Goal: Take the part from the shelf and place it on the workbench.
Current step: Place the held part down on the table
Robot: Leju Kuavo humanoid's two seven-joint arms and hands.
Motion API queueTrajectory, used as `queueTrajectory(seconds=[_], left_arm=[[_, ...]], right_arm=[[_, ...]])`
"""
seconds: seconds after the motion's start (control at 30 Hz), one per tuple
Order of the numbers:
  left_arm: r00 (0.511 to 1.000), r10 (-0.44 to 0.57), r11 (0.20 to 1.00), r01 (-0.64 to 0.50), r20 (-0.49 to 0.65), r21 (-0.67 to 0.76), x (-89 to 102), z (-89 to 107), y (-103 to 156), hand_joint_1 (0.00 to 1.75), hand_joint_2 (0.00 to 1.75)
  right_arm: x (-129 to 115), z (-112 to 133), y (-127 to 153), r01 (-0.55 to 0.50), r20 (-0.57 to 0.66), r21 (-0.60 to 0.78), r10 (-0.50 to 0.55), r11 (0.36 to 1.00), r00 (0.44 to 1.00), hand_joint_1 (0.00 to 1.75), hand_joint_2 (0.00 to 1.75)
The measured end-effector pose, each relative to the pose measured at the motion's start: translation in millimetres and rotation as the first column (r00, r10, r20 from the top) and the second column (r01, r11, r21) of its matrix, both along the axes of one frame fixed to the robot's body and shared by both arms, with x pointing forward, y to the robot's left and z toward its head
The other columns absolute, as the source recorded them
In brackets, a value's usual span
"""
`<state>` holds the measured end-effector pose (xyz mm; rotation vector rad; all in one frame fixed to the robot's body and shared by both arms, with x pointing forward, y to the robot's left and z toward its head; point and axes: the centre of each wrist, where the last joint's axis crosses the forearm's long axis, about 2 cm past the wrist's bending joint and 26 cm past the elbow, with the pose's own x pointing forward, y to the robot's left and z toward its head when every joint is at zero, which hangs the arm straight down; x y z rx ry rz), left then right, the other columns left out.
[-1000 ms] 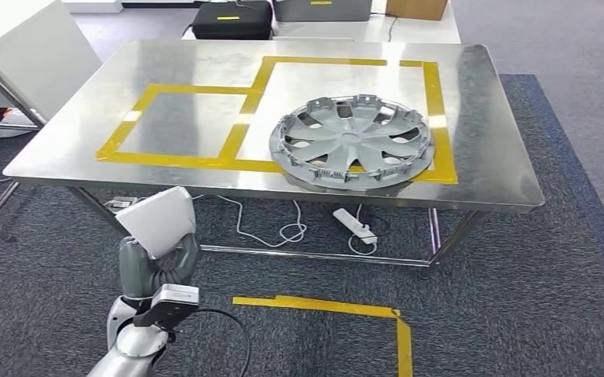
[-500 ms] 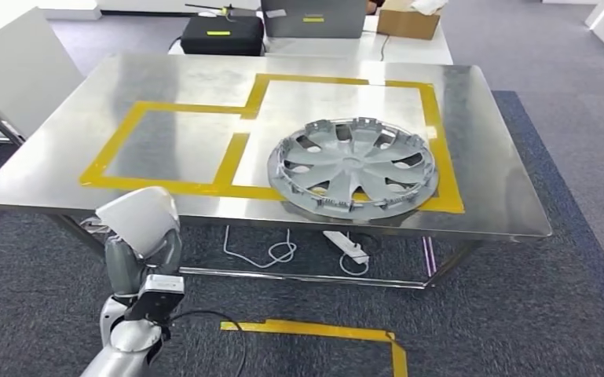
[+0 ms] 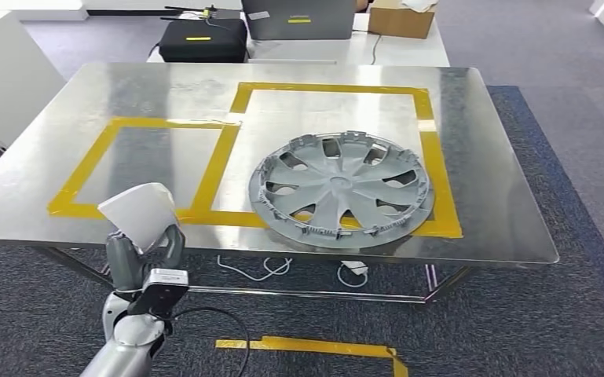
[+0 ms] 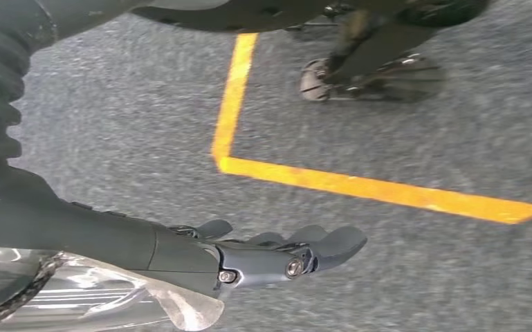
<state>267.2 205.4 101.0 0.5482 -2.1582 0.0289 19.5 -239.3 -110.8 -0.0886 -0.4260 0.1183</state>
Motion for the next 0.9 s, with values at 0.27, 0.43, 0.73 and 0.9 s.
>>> queueTrajectory(seconds=[0.27,0.43,0.73,0.9], left_arm=[[1.000,-0.002,1.000,0.002,-0.010,0.003,0.9,-2.4,0,1.75,1.75],[1.000,0.002,1.000,-0.002,0.010,0.011,8.0,2.9,0,1.75,1.75],[0.996,0.043,0.990,-0.053,0.075,0.127,19.1,15.6,-5,1.75,1.75],[0.996,0.035,0.952,-0.058,0.083,0.301,28.6,18.8,-8,1.75,1.75]], right_arm=[[-1,0,0,-0.007,-0.002,0.001,0.007,1.000,1.000,0.00,1.75],[4,0,0,-0.015,0.006,0.004,0.015,1.000,1.000,0.00,1.75],[10,1,1,-0.037,0.018,0.013,0.037,0.999,0.999,0.00,1.75],[9,1,0,-0.060,0.011,0.018,0.059,0.998,0.998,0.00,1.75]])
